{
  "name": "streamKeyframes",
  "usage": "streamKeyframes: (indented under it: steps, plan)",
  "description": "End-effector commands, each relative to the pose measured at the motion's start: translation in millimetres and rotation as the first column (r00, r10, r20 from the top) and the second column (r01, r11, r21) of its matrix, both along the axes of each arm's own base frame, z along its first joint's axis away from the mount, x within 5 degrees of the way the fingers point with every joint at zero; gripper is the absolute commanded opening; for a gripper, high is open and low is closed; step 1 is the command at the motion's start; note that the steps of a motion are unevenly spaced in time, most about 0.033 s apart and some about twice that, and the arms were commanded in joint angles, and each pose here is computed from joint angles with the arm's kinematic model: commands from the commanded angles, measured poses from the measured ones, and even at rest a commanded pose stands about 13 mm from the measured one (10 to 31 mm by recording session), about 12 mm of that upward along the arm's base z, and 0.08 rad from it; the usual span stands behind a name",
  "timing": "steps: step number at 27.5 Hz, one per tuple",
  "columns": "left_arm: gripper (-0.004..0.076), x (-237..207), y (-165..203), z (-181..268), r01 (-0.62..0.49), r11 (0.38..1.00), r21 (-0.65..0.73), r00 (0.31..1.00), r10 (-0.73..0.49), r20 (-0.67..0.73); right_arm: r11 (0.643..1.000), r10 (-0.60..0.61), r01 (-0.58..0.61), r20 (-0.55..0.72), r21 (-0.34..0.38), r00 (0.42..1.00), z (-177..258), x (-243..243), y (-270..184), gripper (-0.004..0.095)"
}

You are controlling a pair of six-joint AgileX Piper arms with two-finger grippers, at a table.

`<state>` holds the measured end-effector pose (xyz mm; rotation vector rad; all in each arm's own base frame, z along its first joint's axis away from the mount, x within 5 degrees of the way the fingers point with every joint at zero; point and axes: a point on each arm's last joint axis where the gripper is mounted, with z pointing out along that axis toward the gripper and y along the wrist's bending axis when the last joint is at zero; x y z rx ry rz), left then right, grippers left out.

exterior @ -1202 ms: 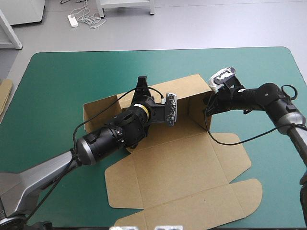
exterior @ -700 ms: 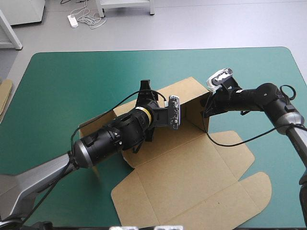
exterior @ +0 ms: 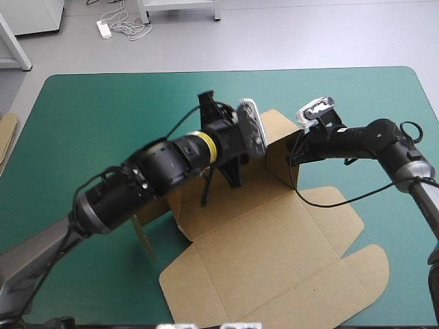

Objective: Fold the box

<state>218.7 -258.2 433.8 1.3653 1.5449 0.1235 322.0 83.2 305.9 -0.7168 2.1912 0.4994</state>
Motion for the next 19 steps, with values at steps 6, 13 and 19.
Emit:
streamKeyframes:
  steps: [6,13,19]
  plan:
    - [0.0438,61,111,68,-0.313,0.886,-0.342,0.941,0.338,0.016,0.996,-0.045,0.042,0.048,0.077,0.998,23,-4,0,-0.0019]
    - [0.0438,91,231,46,-0.706,0.625,-0.333,0.707,0.645,-0.289,0.996,-0.045,0.041,0.051,0.075,0.998,24,-4,0,-0.0019]
    - [0.0438,92,289,29,-0.823,0.428,-0.374,0.567,0.664,-0.487,0.995,-0.059,0.055,0.049,0.086,0.997,27,-3,0,-0.0019]
